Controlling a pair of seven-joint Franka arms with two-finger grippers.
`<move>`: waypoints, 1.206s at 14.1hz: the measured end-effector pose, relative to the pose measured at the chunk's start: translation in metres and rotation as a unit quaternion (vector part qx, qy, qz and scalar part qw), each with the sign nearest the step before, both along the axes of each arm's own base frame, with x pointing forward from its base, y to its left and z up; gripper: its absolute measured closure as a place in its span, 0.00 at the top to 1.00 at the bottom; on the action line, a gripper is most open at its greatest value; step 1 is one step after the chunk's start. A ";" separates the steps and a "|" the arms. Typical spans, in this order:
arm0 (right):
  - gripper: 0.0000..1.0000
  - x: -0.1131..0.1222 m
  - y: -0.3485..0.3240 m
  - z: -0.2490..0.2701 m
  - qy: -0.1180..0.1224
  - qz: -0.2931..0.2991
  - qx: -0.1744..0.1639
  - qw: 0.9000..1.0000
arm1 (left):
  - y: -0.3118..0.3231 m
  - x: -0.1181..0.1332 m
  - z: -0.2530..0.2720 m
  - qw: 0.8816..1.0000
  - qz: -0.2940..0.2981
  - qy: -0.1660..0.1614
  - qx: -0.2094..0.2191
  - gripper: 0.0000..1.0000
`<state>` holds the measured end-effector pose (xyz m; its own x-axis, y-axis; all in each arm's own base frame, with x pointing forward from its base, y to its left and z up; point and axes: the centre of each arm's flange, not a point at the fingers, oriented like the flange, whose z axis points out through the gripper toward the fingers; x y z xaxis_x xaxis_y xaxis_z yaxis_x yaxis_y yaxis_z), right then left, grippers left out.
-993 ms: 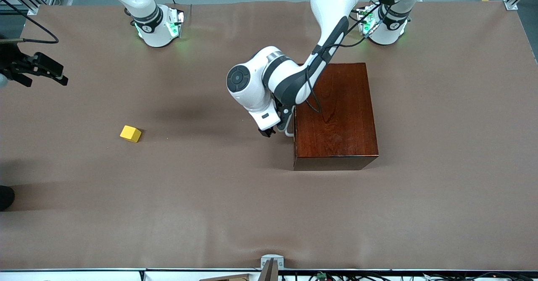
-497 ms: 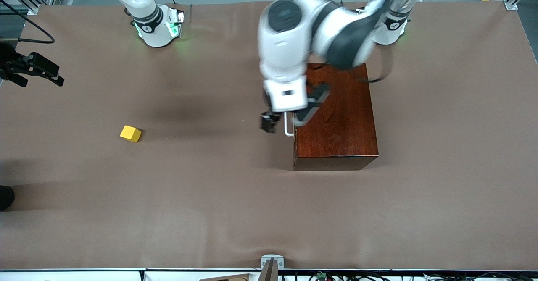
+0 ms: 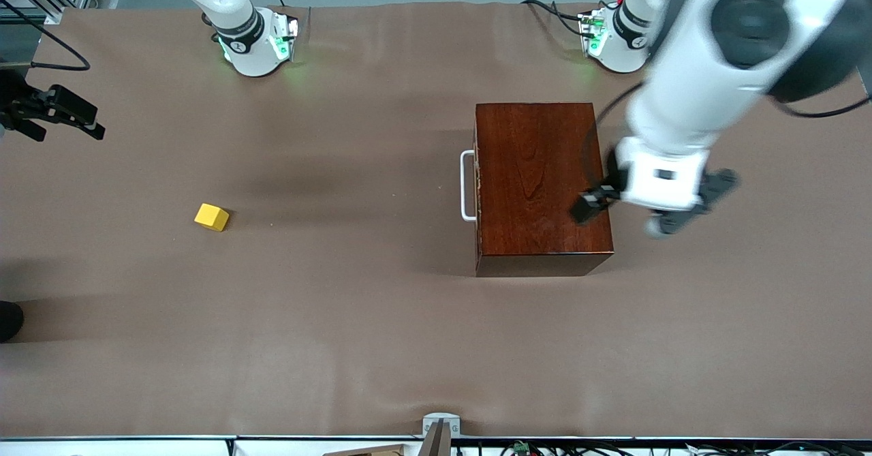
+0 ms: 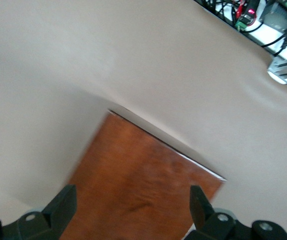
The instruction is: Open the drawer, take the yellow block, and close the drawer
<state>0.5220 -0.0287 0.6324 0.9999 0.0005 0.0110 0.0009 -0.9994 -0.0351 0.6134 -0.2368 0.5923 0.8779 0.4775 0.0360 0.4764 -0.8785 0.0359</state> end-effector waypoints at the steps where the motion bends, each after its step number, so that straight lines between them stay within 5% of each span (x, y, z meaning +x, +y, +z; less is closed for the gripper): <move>1: 1.00 0.000 0.000 0.000 0.000 0.000 0.000 1.000 | 0.027 0.000 0.005 1.000 -0.028 0.006 0.003 1.00; 8: 1.00 0.000 -0.001 -0.001 0.002 -0.001 0.000 1.000 | 0.101 -0.050 0.011 0.987 -0.153 0.044 0.005 1.00; 17: 1.00 -0.001 -0.002 -0.002 0.009 -0.002 0.000 1.000 | 0.121 -0.074 0.027 0.981 -0.190 0.042 0.002 1.00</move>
